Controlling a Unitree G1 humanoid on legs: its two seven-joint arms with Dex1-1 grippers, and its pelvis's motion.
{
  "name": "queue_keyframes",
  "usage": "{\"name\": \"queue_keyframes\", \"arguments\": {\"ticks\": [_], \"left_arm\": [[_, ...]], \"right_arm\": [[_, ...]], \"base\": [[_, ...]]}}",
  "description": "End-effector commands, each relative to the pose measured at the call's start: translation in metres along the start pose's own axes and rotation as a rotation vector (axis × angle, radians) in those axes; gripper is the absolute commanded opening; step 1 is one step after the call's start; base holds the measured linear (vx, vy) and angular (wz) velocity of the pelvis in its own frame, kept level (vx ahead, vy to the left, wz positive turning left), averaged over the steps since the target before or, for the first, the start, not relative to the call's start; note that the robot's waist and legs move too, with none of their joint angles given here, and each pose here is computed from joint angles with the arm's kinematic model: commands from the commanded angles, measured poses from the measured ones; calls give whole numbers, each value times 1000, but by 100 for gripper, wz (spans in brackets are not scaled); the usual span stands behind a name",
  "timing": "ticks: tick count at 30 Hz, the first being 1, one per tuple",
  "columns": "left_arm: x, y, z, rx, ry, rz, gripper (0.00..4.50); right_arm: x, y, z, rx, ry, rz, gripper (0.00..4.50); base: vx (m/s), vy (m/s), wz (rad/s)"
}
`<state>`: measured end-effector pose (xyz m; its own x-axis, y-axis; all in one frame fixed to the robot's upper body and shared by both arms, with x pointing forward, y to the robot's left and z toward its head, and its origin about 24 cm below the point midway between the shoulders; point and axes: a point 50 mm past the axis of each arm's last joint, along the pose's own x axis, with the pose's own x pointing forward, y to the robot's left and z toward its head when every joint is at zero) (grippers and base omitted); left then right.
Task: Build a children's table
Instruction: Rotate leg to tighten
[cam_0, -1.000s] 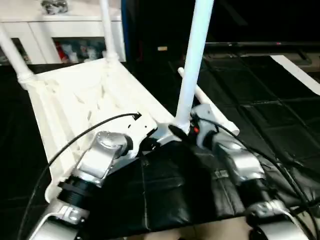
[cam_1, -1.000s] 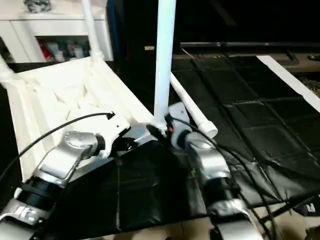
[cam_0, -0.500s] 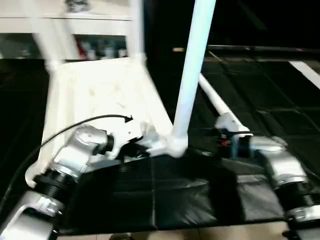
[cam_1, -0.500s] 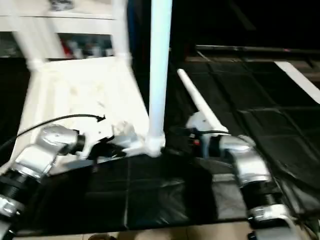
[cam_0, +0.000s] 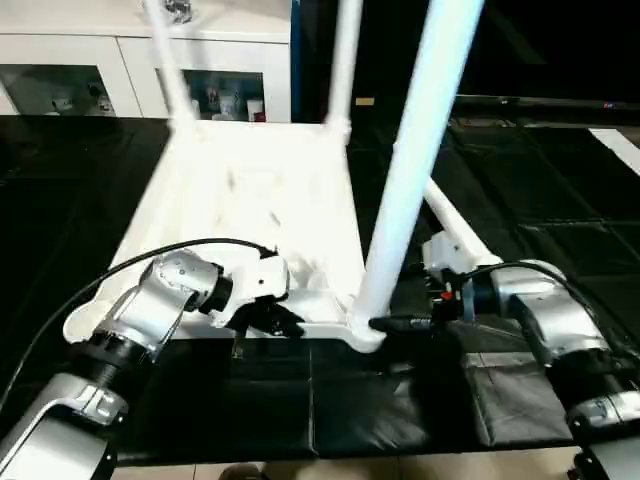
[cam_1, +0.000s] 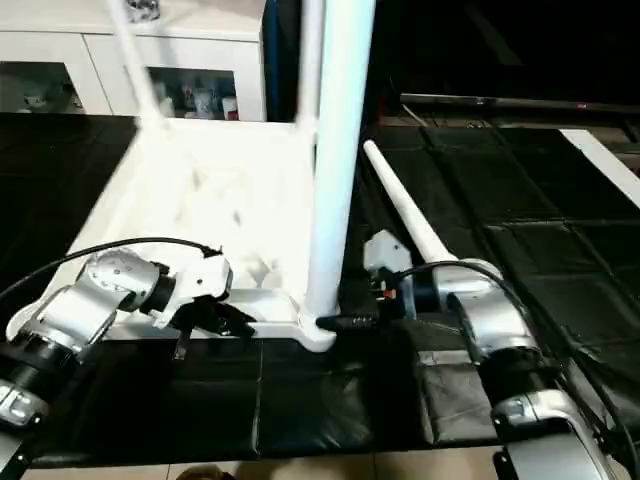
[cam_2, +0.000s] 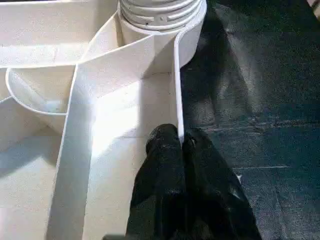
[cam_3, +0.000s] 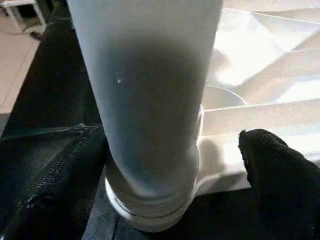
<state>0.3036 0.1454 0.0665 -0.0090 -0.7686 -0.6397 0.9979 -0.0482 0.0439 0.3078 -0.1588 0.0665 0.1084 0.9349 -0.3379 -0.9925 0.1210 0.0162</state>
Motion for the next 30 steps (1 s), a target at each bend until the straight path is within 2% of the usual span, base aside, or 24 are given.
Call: {"name": "queue_keyframes", "arguments": {"ticks": [1, 5, 6, 10, 12, 15, 16, 21, 30], "left_arm": [[3, 0, 13, 87, -3, -78, 0], [3, 0, 12, 92, 0, -84, 0], [3, 0, 11, 95, 1, -85, 0], [4, 0, 11, 97, 1, -84, 0], [4, 0, 11, 98, 1, -84, 0], [5, 0, 10, 100, 0, -84, 0], [5, 0, 10, 100, -1, -85, 0], [5, 1, 9, 102, 0, -83, 0], [5, 2, 8, 100, 2, -76, 0]], "right_arm": [[-1, -2, 1, -14, 27, 9, 415], [1, -1, 0, -19, 38, 45, 407], [3, 0, -1, -23, 42, 51, 376], [6, 1, -1, -28, 40, 72, 376], [7, 1, -1, -28, 39, 73, 339], [8, 2, -1, -28, 38, 80, 323], [10, 2, -2, -31, 39, 89, 296], [13, 4, -3, -36, 49, 102, 272], [17, 3, -4, -70, 68, 89, 270]], "base": [[0, 0, 0], [0, 0, 0], [0, 0, 0], [0, 0, 0], [0, 0, 0], [0, 0, 0], [0, 0, 0], [0, 0, 0], [0, 0, 0]]}}
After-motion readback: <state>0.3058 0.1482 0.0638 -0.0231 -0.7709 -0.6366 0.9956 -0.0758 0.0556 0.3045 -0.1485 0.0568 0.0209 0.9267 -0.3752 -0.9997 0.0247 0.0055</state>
